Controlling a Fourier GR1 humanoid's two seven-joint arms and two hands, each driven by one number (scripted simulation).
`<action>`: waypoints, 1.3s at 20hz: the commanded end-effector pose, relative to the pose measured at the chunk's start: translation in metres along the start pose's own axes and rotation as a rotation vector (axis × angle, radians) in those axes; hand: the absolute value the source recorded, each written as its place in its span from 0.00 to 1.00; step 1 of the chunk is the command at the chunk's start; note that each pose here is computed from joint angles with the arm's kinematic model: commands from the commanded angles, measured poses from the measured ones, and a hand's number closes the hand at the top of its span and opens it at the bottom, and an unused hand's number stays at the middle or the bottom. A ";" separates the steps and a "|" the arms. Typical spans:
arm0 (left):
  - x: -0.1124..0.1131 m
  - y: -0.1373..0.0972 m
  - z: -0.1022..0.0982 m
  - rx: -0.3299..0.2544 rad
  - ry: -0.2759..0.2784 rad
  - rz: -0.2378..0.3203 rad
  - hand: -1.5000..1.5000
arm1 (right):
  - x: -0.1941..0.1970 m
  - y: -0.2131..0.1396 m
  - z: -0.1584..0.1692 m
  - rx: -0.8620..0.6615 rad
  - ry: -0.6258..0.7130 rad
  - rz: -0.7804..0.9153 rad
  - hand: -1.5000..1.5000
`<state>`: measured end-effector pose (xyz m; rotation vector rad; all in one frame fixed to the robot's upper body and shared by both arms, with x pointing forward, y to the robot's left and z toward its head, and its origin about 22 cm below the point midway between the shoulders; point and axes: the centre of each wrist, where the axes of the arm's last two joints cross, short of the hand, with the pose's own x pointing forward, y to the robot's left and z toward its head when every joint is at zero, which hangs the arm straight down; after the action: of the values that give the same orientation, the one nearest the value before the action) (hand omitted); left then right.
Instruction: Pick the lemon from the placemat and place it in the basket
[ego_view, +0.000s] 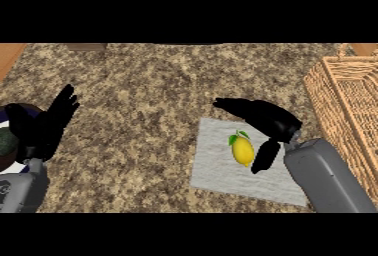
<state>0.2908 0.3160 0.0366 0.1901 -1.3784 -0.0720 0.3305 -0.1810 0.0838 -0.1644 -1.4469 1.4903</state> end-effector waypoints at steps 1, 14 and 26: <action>-0.018 0.010 0.000 0.021 0.000 -0.006 0.50 | -0.005 -0.001 0.014 0.032 0.024 0.027 0.00; 0.010 0.010 -0.008 -0.015 0.012 0.006 0.50 | -0.038 0.000 0.003 0.068 -0.028 -0.032 0.00; -0.001 0.010 -0.005 0.009 -0.008 0.000 0.50 | -0.027 0.023 0.001 0.063 -0.015 0.049 0.00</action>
<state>0.2917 0.3131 0.0404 0.1925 -1.3857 -0.0714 0.3244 -0.2043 0.0578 -0.1192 -1.4298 1.5702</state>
